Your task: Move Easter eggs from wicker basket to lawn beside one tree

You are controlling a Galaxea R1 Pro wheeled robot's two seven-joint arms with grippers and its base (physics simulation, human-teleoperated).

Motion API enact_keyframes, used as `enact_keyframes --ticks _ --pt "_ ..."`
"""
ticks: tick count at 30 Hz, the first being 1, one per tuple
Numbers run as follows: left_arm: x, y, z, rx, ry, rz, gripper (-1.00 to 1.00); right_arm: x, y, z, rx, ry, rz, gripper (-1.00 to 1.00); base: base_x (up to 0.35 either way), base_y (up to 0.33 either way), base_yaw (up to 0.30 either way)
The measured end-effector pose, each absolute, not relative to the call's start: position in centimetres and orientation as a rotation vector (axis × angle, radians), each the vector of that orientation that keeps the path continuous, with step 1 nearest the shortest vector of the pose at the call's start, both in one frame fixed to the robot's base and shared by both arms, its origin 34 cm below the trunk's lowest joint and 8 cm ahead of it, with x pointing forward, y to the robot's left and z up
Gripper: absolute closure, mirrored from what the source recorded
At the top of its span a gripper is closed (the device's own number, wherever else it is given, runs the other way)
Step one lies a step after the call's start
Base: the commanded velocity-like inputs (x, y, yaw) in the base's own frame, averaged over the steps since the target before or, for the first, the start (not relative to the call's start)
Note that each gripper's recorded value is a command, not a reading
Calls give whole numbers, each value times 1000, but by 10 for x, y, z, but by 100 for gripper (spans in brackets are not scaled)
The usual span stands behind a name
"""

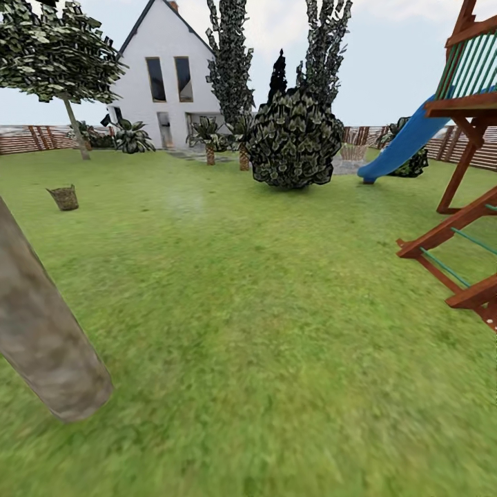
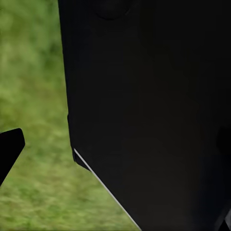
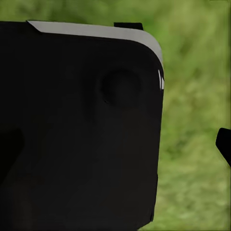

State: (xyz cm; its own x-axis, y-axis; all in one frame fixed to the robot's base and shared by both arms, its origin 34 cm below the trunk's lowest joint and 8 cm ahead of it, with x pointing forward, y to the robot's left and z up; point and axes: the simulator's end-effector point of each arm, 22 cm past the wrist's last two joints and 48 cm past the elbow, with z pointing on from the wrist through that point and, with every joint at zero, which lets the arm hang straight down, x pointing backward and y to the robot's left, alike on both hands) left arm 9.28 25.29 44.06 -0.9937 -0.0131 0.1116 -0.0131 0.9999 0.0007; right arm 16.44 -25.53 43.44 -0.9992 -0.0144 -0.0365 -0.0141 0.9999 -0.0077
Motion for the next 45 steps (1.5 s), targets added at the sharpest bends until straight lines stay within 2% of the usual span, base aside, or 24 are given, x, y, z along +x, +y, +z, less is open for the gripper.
enact_keyframes --ticks 7,24,45 --pt "92 254 441 21 -3029 -2 -100 168 -253 434 -18 3103 -6 -100 0 0 32" --pt "85 254 442 21 -3009 -1 -100 160 -251 434 -13 3123 -3 -100 7 0 173" --pt "74 253 444 21 -2980 0 -100 148 -252 433 9 3152 -8 -100 294 0 144"
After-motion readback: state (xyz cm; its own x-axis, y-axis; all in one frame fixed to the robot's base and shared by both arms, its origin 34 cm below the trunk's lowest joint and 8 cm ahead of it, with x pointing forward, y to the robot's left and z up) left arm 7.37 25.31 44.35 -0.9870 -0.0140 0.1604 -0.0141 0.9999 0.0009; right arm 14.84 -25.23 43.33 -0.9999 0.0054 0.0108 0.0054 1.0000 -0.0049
